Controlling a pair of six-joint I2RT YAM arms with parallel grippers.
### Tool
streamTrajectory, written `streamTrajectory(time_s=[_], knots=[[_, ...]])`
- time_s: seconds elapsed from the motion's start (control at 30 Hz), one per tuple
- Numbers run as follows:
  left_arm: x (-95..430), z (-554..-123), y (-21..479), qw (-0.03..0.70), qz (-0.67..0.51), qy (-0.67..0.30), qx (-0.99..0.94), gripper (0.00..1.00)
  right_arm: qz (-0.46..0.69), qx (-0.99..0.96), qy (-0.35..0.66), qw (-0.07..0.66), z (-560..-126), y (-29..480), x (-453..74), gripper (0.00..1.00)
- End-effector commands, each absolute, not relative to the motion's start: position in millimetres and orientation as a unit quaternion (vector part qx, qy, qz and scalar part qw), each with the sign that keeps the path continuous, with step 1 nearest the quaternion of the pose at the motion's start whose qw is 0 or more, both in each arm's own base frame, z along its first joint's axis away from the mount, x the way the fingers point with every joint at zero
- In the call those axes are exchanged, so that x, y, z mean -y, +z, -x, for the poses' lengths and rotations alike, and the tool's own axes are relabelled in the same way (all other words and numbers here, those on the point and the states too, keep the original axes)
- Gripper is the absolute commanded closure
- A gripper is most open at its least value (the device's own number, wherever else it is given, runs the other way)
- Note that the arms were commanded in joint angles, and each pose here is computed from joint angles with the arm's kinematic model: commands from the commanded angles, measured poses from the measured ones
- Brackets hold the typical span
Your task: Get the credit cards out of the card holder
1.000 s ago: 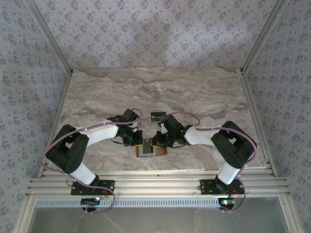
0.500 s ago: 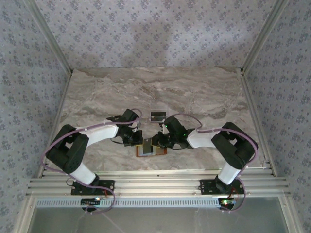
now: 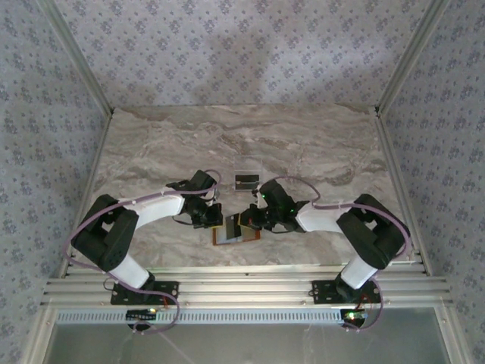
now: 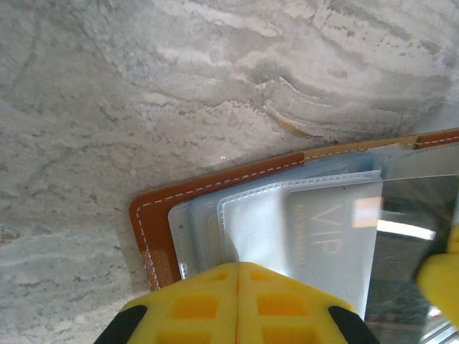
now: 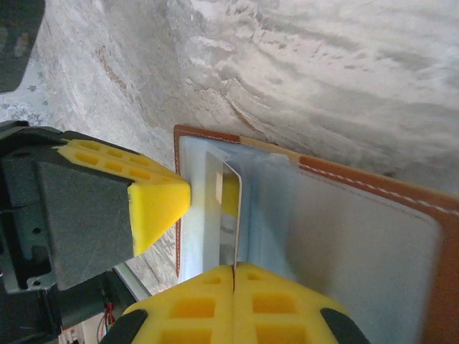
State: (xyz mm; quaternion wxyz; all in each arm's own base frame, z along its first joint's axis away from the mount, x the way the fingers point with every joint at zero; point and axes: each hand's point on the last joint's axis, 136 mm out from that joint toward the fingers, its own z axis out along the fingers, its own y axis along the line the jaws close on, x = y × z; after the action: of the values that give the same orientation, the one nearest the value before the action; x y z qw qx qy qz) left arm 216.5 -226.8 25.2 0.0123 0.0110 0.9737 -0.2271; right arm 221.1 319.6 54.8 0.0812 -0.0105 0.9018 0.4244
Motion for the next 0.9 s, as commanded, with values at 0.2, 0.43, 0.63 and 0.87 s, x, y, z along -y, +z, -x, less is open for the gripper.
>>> streamTrajectory(time_s=[0.2, 0.43, 0.63, 0.87], knots=[[209.0, -212.1, 29.0, 0.011, -0.01, -0.179, -0.984, 0.81, 0.065, -0.916, 0.371, 0.136, -226.5, 81.8, -287.1, 1.0], [222.0, -230.4, 68.4, 0.061, -0.022, -0.214, -0.975, 0.69, 0.145, -0.91, 0.329, 0.205, -239.1, 123.0, -271.8, 1.0], [209.5, -235.4, 80.5, 0.086, -0.011, -0.206, -0.975, 0.64, 0.304, -0.879, 0.27, 0.248, -254.4, 147.5, -264.7, 1.0], [181.1, -216.3, 62.5, 0.059, -0.001, -0.168, -0.984, 0.69, 0.502, -0.822, 0.131, 0.236, -274.7, 140.2, -246.5, 1.0]])
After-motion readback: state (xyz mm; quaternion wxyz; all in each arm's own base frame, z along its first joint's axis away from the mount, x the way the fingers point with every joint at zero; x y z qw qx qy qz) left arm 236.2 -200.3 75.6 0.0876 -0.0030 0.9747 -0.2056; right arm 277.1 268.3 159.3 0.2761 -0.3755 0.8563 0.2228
